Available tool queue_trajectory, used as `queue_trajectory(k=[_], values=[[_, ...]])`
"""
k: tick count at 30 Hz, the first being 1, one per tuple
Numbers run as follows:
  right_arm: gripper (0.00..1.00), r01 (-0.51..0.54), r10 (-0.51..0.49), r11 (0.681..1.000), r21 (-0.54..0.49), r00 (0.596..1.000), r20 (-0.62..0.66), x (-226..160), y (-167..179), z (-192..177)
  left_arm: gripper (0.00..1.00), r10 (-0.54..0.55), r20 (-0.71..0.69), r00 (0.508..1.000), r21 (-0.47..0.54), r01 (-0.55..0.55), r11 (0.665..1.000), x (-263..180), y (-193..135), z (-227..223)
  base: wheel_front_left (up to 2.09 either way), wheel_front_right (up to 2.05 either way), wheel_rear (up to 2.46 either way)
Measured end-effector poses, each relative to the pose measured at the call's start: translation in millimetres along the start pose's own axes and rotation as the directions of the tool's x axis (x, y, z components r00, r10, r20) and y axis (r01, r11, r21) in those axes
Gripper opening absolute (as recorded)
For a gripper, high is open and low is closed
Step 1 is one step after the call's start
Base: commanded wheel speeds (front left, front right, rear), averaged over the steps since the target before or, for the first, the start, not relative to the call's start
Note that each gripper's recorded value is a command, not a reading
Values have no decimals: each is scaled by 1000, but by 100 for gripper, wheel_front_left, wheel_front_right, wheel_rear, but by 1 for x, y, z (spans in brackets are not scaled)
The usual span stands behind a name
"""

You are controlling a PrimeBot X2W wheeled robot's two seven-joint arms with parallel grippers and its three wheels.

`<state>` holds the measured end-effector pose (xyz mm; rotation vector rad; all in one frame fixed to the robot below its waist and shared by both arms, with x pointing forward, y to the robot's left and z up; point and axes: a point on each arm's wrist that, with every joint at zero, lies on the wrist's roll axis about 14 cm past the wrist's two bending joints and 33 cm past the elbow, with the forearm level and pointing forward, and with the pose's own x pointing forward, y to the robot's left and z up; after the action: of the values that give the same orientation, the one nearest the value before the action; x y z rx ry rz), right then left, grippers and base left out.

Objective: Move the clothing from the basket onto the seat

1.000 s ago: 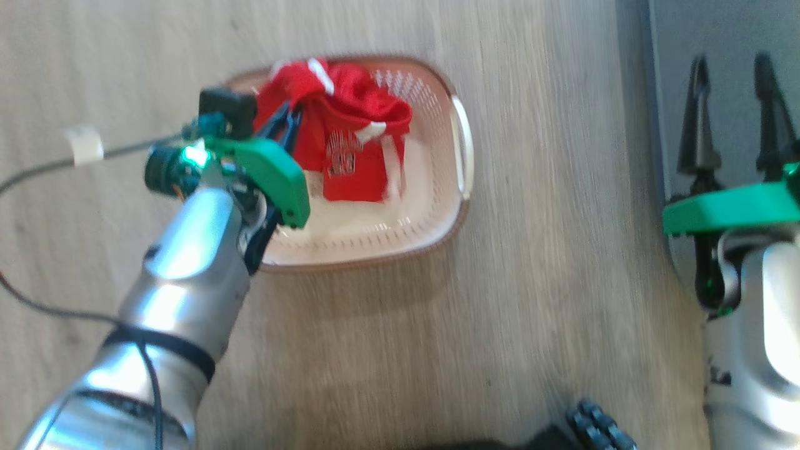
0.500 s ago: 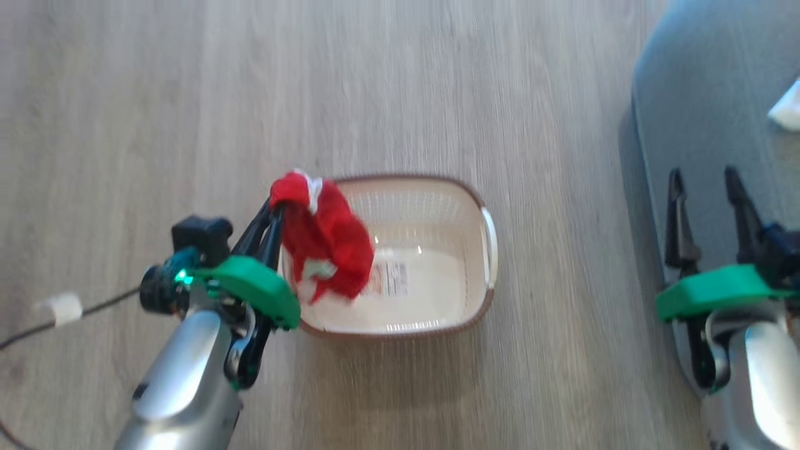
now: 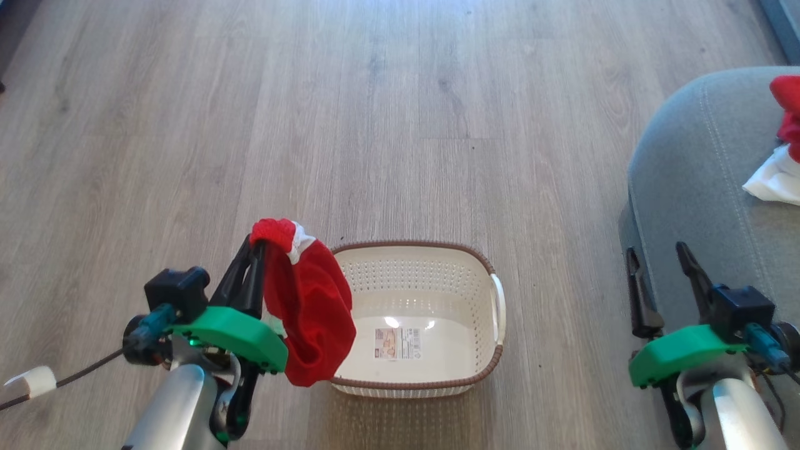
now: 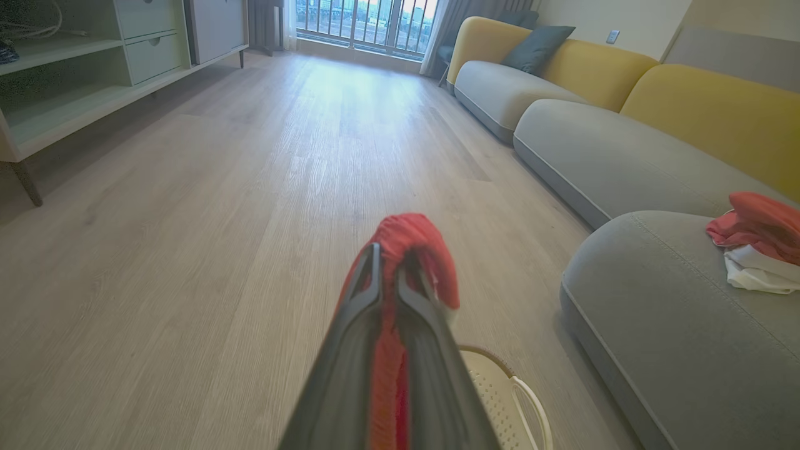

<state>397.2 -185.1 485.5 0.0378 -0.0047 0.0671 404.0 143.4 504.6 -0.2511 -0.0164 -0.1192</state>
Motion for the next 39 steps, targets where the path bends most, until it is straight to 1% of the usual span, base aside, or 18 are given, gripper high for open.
queue_trajectory(k=[10,32,35,39], values=[[100,-28,28,1000,9,1000,-1,0,10,0,0,6,27,1000,5,-6,1000,-5,1,9,0,0,0],[100,-44,44,999,14,999,-2,0,16,0,0,-1,39,999,18,0,1000,-5,1,14,0,0,0],[100,-92,92,995,26,996,-5,0,32,-2,0,-25,40,999,19,24,1000,-5,-7,14,0,0,0],[100,-220,221,974,46,975,-11,0,74,-4,0,-85,37,996,20,84,996,-4,-24,16,0,0,0]])
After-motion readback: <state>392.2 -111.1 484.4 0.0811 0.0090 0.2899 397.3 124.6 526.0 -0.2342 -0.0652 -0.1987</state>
